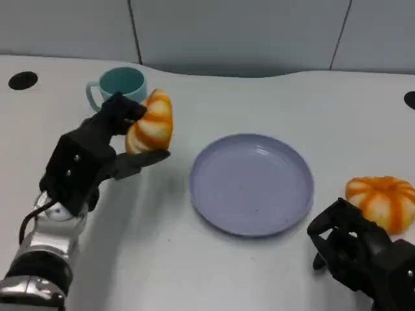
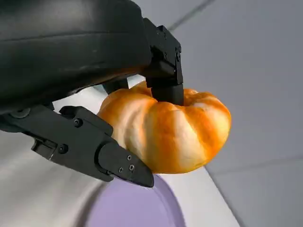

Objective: Grasp the bread from the table and place it into the plate.

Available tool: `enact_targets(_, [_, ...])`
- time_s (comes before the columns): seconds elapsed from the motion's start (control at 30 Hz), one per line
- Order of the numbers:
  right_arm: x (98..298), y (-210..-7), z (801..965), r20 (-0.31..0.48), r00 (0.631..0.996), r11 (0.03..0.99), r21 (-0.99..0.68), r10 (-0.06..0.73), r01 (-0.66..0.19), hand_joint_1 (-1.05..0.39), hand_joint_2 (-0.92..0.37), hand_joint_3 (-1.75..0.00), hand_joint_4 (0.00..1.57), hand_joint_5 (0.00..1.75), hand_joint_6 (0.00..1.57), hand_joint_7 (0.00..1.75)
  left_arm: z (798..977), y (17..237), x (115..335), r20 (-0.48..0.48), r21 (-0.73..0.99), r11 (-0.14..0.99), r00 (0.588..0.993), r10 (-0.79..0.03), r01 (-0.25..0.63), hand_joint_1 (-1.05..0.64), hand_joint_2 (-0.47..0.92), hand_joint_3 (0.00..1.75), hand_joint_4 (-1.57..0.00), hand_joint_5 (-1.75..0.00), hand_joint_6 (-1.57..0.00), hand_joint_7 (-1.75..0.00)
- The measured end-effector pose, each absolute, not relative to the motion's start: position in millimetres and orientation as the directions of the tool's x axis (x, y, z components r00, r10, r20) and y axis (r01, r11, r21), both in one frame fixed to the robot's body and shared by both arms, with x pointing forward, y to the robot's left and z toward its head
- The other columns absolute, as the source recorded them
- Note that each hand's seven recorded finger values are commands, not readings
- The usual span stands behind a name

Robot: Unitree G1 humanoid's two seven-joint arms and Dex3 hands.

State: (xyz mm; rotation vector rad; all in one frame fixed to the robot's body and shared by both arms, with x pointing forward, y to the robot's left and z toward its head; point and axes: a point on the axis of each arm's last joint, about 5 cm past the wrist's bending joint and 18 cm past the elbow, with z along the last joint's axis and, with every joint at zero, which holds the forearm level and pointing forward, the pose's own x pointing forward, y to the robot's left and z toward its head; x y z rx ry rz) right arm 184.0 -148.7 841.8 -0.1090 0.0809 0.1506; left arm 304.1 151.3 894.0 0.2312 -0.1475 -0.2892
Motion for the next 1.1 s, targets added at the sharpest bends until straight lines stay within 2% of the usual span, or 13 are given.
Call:
enact_targets(0.1, [184, -149, 841.7, -0.089, 0.986, 0.983, -0.106, 0.139, -0.148, -0.26, -0.92, -0.34, 0.57, 1.75, 0.38, 1.75, 903.3, 136, 309, 0.127, 0.289, 0.898, 0.917, -0.378, 0.331, -0.15, 0.89, 0.03, -0.82, -1.75, -0.61, -1.75])
enact_targets(0.3, [186, -147, 842.9, -0.082, 0.986, 0.983, -0.104, 0.142, -0.150, -0.25, -0.92, -0.34, 0.56, 1.75, 0.38, 1.75, 920.6, 88, 319, 0.084, 0.394, 0.794, 0.842, -0.533, 0.463, -0.16, 0.88, 0.03, -0.88, -1.75, -0.68, -1.75])
enact_targets(0.37, [186, -146, 842.8, -0.082, 0.986, 0.983, -0.103, 0.143, -0.151, -0.25, -0.92, -0.34, 0.56, 1.75, 0.37, 1.75, 923.8, 77, 319, 0.079, 0.415, 0.769, 0.823, -0.562, 0.485, -0.16, 0.88, 0.03, -0.89, -1.75, -0.68, -1.75])
enact_targets(0.47, [186, -147, 842.6, -0.083, 0.987, 0.984, -0.103, 0.140, -0.148, -0.26, -0.92, -0.34, 0.56, 1.75, 0.38, 1.75, 923.0, 72, 319, 0.066, 0.447, 0.750, 0.819, -0.571, 0.487, -0.20, 0.88, 0.03, -0.95, -1.75, -0.73, -1.75])
enact_targets(0.57, [186, -143, 843.3, -0.089, 0.986, 0.983, -0.105, 0.139, -0.148, -0.27, -0.92, -0.34, 0.55, 1.75, 0.37, 1.75, 919.1, 57, 316, -0.013, 0.591, 0.633, 0.791, -0.612, 0.500, -0.18, 0.87, 0.03, -0.96, -1.75, -0.73, -1.75])
enact_targets(0.67, [187, -137, 845.6, -0.098, 0.983, 0.979, -0.113, 0.156, -0.167, -0.28, -0.92, -0.34, 0.56, 1.75, 0.38, 1.75, 911.9, 46, 311, -0.082, 0.660, 0.553, 0.781, -0.620, 0.508, -0.19, 0.89, 0.05, -0.87, -1.75, -0.62, -1.75])
enact_targets(0.77, [187, -135, 847.1, -0.101, 0.982, 0.979, -0.112, 0.160, -0.171, -0.29, -0.92, -0.34, 0.59, 1.75, 0.39, 1.75, 907.6, 38, 308, -0.152, 0.761, 0.431, 0.779, -0.609, 0.486, -0.28, 0.89, 0.05, -0.66, -1.75, -0.44, -1.75])
enact_targets(0.83, [186, -135, 846.8, -0.102, 0.982, 0.979, -0.110, 0.160, -0.171, -0.30, -0.92, -0.34, 0.60, 1.75, 0.39, 1.75, 909.0, 36, 310, -0.179, 0.815, 0.355, 0.781, -0.598, 0.458, -0.31, 0.89, 0.04, -0.58, -1.75, -0.39, -1.75])
enact_targets(0.87, [186, -135, 846.7, -0.103, 0.982, 0.979, -0.109, 0.160, -0.171, -0.30, -0.92, -0.34, 0.60, 1.75, 0.39, 1.75, 910.2, 35, 311, -0.183, 0.829, 0.334, 0.783, -0.595, 0.448, -0.34, 0.89, 0.04, -0.51, -1.66, -0.35, -1.64])
enact_targets(0.93, [186, -134, 846.7, -0.103, 0.982, 0.979, -0.108, 0.160, -0.171, -0.30, -0.92, -0.34, 0.61, 1.75, 0.39, 1.75, 912.6, 34, 312, -0.186, 0.848, 0.303, 0.779, -0.598, 0.435, -0.44, 0.89, 0.01, -0.33, -1.25, -0.35, -1.04])
enact_targets(1.0, [186, -134, 846.6, -0.103, 0.981, 0.979, -0.106, 0.161, -0.172, -0.30, -0.92, -0.34, 0.62, 1.75, 0.39, 1.75, 914.5, 34, 313, -0.201, 0.866, 0.255, 0.766, -0.611, 0.430, -0.46, 0.89, 0.00, -0.30, -1.14, -0.37, -0.87])
enact_targets(1.07, [185, -133, 846.0, -0.106, 0.981, 0.979, -0.103, 0.162, -0.173, -0.30, -0.92, -0.34, 0.62, 1.75, 0.40, 1.75, 915.3, 35, 314, -0.215, 0.877, 0.218, 0.754, -0.620, 0.429, -0.51, 0.90, 0.00, -0.23, -0.76, -0.38, -0.43])
enact_targets(1.1, [184, -133, 845.5, -0.108, 0.981, 0.980, -0.102, 0.162, -0.173, -0.30, -0.92, -0.34, 0.62, 1.75, 0.40, 1.75, 914.9, 36, 314, -0.222, 0.884, 0.195, 0.748, -0.625, 0.425, -0.52, 0.90, 0.00, -0.24, -0.69, -0.40, -0.33])
